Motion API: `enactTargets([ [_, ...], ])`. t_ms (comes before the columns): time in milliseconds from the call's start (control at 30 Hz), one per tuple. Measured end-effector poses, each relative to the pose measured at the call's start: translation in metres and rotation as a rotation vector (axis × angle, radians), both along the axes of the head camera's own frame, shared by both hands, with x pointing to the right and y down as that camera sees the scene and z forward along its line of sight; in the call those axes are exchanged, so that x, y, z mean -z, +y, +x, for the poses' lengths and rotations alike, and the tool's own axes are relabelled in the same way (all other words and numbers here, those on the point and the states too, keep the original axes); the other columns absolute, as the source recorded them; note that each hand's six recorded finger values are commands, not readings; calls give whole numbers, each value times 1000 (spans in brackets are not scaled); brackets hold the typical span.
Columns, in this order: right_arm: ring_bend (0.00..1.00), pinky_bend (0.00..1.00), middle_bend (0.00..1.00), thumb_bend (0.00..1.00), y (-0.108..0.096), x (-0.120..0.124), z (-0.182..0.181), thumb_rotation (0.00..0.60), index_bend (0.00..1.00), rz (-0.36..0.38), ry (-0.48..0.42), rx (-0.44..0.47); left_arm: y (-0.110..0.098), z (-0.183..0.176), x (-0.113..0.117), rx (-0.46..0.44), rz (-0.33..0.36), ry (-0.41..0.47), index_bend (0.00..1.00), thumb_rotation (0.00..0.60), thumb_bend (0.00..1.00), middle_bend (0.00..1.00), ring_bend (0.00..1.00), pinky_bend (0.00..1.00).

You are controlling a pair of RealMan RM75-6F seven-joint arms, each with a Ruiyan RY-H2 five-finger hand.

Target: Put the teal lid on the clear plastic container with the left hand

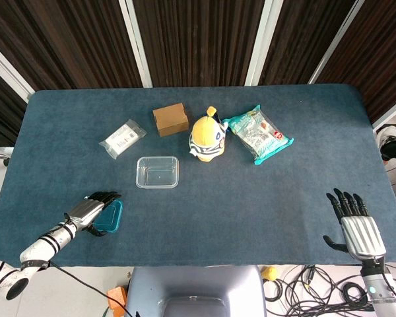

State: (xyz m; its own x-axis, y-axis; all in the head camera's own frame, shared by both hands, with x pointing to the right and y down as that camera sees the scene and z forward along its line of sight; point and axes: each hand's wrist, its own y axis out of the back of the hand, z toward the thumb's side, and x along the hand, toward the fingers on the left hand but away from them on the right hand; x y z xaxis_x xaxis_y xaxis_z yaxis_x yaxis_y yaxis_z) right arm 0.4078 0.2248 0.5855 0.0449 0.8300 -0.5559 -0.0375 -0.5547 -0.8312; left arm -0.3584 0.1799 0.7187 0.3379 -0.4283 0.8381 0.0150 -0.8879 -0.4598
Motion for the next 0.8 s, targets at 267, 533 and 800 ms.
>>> enactTargets([
  [267, 0, 0, 0, 133, 0, 1, 1, 600, 0, 2, -4, -5, 5, -3, -6, -28, -14, -30, 0, 600, 194, 0, 0, 0],
  [533, 0, 0, 0, 133, 0, 4, 2, 600, 0, 6, -10, -6, 8, -11, -15, -45, -22, -84, 0, 600, 194, 0, 0, 0],
  [800, 0, 0, 0, 133, 1, 4, 3, 600, 0, 4, -5, -7, 13, -17, -21, -64, -28, -121, 0, 600, 198, 49, 47, 28],
])
